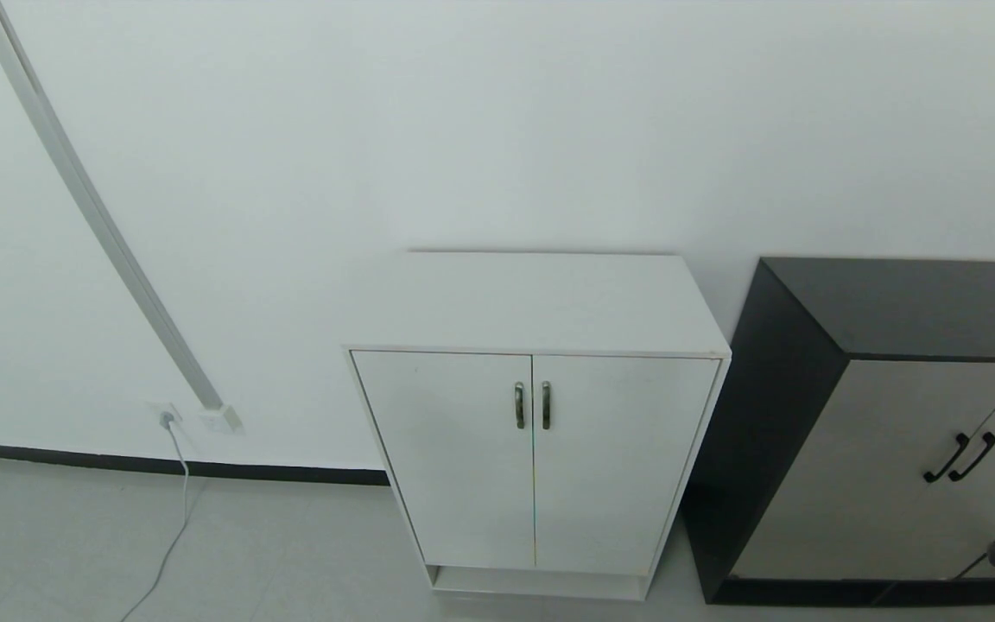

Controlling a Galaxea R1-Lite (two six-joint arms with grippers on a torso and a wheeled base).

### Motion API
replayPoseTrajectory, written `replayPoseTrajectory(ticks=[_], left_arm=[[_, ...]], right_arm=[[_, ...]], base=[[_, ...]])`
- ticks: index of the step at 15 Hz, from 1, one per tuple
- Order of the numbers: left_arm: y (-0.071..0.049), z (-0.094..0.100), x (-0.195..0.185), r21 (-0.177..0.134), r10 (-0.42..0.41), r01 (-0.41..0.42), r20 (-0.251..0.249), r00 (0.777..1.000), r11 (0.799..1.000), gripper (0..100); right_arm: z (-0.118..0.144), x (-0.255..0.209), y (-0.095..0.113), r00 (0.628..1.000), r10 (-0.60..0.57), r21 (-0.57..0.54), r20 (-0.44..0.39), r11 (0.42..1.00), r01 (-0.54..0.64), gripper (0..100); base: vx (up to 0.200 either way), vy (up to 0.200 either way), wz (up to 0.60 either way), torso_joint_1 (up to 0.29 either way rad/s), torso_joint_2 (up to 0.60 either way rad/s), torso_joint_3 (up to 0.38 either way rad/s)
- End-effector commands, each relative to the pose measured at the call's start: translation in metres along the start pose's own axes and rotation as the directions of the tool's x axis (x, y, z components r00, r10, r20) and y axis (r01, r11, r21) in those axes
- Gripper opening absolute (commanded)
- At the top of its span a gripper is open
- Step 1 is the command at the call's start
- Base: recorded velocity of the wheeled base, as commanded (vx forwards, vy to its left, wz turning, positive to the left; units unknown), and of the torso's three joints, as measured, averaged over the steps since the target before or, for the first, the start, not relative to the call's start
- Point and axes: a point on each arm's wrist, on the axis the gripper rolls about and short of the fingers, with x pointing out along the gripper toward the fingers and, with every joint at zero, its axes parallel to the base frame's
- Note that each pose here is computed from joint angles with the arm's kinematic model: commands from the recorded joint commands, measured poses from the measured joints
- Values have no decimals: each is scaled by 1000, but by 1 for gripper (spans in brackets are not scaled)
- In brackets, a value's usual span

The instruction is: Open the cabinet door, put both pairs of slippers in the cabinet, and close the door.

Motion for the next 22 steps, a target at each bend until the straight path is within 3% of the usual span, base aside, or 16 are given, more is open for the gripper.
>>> replayPoseTrajectory(ticks=[1,6,13,16,22], left_arm=[[0,0,0,0,1,-1,-1,1000,1000,0],[0,0,0,0,1,-1,-1,1000,1000,0],[0,0,0,0,1,-1,-1,1000,1000,0],[0,0,0,0,1,-1,-1,1000,1000,0],[0,0,0,0,1,-1,-1,1000,1000,0]], right_arm=[[-6,-19,-6,999,29,13,41,999,-30,0],[-32,-48,-13,984,178,4,23,984,-178,0],[-41,-53,-15,977,215,1,1,977,-215,0],[-55,-64,-17,959,282,0,-10,960,-282,0],[-55,-68,-19,989,143,9,47,990,-143,0]], base=[[0,0,0,0,0,0],[0,0,0,0,0,0],[0,0,0,0,0,0],[0,0,0,0,0,0],[0,0,0,0,0,0]])
